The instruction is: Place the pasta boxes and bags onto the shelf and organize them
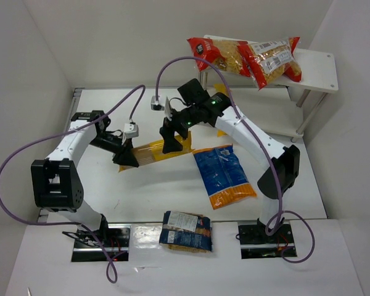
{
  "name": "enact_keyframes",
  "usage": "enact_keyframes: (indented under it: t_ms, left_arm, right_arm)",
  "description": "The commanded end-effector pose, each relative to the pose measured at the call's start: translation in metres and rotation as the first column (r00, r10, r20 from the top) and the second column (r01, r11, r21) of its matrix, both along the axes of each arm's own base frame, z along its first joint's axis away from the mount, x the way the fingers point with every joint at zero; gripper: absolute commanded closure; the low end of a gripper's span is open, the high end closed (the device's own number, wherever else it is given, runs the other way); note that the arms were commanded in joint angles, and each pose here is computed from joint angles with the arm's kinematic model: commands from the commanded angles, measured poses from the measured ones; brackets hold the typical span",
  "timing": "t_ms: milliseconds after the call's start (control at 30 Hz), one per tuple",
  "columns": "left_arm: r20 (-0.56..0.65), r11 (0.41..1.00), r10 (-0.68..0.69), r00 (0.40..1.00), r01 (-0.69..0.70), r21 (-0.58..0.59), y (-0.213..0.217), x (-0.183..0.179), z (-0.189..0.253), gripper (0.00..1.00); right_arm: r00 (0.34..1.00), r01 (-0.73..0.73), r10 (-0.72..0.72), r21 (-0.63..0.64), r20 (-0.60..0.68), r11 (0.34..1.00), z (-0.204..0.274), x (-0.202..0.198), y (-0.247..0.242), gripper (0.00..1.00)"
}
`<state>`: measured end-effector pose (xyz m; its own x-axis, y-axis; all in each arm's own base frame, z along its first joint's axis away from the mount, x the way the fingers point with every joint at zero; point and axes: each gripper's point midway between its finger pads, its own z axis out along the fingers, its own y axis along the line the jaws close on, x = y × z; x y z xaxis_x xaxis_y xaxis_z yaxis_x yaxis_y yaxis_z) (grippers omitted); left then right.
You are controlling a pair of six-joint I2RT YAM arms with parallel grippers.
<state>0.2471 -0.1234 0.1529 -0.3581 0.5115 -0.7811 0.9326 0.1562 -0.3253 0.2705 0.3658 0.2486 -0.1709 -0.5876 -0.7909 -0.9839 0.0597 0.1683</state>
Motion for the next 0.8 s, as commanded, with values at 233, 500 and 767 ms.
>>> enact_keyframes:
  t_ms: [233,500,767]
  left_arm:
    - [0.133,0.979,0.073,0.988,-0.046,-0.2,-0.011,-0.002,0.064,1.0]
    - [0.254,0.988,0.121,0.96,-0.091,-0.126,-0.002,0.0,0.084,1.0]
    - [0.278,0.988,0.147,0.949,-0.131,-0.075,0.004,-0.009,0.082,1.0]
  right_arm:
    - [0.982,0.175,-0.187,0.255,0.022,0.951,0.092,0.057,-0.056,0.0]
    - [0.991,0.104,-0.12,0.218,0.063,0.97,0.084,0.039,-0.066,0.0]
    - [0.996,0.017,-0.038,0.236,0.084,0.972,0.086,0.025,-0.066,0.0]
